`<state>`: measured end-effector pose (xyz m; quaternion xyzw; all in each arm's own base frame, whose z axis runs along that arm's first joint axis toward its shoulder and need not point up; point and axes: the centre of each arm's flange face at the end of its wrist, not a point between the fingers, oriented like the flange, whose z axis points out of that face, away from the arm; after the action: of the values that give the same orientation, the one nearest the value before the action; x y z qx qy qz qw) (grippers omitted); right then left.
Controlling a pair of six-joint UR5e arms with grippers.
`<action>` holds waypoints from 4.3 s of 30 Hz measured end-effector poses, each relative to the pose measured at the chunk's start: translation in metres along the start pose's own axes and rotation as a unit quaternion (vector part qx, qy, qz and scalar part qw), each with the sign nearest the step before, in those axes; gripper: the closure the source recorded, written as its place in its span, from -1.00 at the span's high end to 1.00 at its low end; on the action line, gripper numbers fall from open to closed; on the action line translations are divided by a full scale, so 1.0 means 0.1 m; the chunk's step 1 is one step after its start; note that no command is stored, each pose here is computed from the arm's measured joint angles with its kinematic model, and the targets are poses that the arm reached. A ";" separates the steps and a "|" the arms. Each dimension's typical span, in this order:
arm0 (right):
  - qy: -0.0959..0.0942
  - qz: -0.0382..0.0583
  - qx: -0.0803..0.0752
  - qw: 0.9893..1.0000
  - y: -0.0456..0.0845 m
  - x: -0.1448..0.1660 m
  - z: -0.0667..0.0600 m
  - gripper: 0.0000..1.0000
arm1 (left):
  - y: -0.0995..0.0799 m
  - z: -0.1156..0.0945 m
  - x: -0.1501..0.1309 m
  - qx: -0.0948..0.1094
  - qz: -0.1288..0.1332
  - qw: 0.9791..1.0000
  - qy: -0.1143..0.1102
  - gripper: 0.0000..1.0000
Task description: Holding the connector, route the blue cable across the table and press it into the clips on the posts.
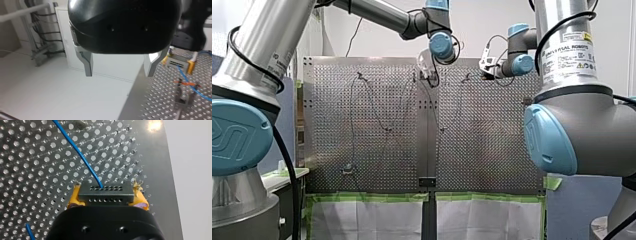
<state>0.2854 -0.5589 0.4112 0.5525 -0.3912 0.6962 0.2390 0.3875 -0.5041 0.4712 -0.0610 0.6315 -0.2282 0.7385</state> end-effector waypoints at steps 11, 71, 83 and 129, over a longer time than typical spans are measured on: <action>0.000 -0.002 0.000 1.000 0.00 0.00 0.00 -1.00 | 0.06 -0.29 -0.37 0.015 -0.044 0.998 -0.046 1.00; -0.001 -0.008 -0.001 1.000 0.01 -0.01 0.00 -1.00 | 1.23 -1.48 1.36 0.012 -0.111 0.993 -0.046 1.00; -0.002 -0.008 -0.001 1.000 0.01 -0.01 0.00 -1.00 | 1.50 -1.76 1.55 0.010 -0.107 0.993 -0.047 1.00; -0.006 -0.013 -0.009 1.000 0.02 -0.03 -0.01 -1.00 | 2.52 -3.04 1.97 -0.011 -0.061 0.998 0.014 1.00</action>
<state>0.2843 -0.5589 0.4073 0.5597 -0.3912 0.6862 0.2506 0.1801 -0.3017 0.1379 -0.1045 0.6393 -0.2669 0.7135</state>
